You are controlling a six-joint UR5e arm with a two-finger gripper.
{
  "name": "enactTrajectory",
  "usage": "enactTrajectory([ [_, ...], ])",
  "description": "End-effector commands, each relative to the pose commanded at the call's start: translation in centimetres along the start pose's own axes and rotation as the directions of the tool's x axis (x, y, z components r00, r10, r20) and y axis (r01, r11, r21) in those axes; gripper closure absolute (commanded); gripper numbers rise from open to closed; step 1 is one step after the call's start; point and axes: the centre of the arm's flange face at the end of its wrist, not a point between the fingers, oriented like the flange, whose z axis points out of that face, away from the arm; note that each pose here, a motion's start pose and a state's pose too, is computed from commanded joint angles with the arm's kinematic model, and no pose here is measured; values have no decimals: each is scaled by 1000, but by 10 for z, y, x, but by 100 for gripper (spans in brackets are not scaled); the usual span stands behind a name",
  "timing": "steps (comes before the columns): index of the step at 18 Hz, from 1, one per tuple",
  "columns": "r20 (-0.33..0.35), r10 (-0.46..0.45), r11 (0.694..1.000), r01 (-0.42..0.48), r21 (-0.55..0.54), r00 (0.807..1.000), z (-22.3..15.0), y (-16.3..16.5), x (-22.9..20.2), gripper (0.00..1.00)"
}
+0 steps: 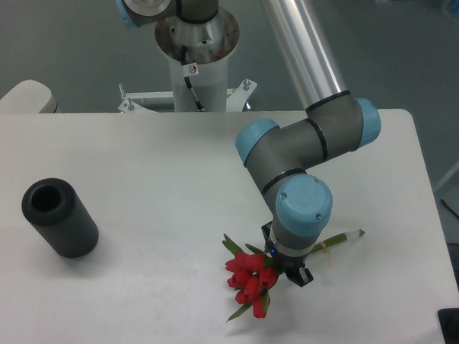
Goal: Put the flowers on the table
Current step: 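Carry the held red tulips across the table and lower them toward the surface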
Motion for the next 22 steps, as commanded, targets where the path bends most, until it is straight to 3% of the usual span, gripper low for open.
enactTrajectory([
  [14, -42, 9, 1000, -9, -5, 999, 0, -21, 42, 84],
  [16, -52, 12, 1000, -12, -4, 999, 0, -37, 58, 84],
  [22, -67, -118, 993, 117, -19, 991, 2, -93, 90, 84],
])
